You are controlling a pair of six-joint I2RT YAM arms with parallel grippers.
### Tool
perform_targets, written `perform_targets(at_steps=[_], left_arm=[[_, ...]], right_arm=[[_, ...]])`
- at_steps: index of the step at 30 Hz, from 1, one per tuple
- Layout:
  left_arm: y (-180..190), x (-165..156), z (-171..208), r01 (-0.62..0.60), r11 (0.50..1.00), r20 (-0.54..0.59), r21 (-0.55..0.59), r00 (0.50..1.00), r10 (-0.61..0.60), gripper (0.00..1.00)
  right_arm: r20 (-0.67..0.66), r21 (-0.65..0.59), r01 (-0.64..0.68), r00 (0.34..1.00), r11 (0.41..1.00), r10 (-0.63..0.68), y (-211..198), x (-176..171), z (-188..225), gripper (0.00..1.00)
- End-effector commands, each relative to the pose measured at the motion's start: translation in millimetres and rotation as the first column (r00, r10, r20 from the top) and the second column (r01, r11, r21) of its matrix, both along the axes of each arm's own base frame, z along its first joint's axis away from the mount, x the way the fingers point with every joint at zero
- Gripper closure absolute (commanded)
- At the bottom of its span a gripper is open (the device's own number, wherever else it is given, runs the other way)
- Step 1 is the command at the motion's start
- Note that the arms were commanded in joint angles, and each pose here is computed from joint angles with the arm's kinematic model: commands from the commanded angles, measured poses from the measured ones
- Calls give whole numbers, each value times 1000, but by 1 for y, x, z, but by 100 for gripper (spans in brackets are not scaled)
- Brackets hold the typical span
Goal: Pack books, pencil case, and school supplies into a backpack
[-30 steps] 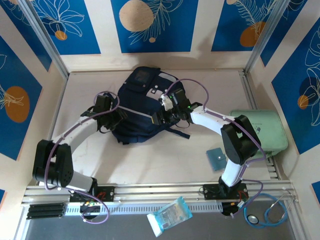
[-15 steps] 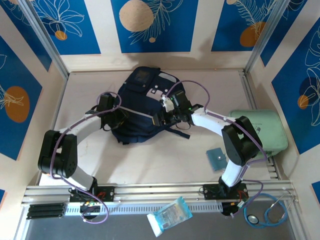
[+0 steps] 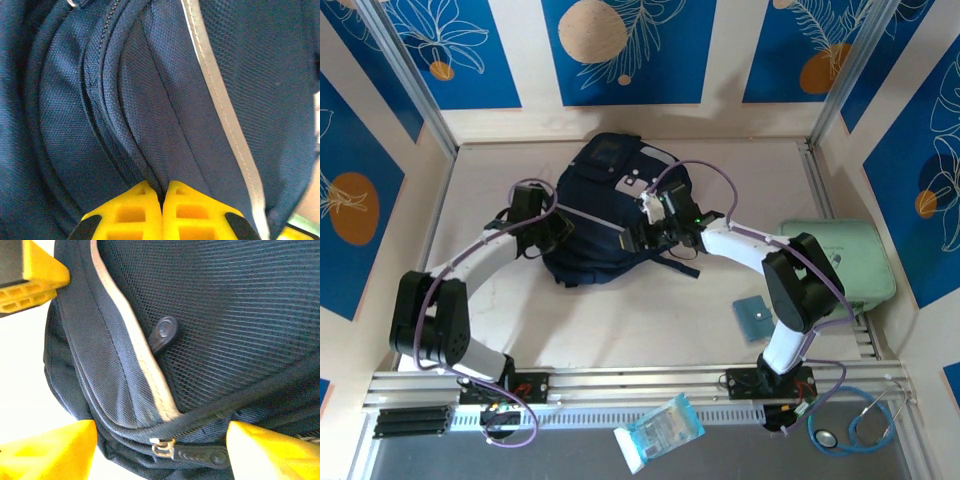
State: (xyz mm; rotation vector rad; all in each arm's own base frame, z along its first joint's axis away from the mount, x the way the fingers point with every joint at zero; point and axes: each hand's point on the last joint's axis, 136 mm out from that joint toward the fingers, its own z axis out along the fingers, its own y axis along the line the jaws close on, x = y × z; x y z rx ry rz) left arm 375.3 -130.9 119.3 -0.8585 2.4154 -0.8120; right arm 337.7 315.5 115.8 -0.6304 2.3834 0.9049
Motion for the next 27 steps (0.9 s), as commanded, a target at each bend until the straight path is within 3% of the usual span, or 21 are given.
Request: perform_targets(at_steps=[1,9,19,27], left_arm=[[-15,6,42,45,993,111,-107,993,-33,100],[-17,8,55,42,990,138,-138,990,-23,100],[-18,6,54,47,990,135,-136,990,-28,100],[-17,5,54,50,991,133,-126,991,-33,100]], right_arm=[[76,28,-71,995,997,69,11,-10,20,32],[81,-26,-100,992,995,102,2,-43,13,37],[194,-186,102,979,977,-65,-19,-7,2,52],[222,-183,113,972,977,-71,-21,-2,4,53]])
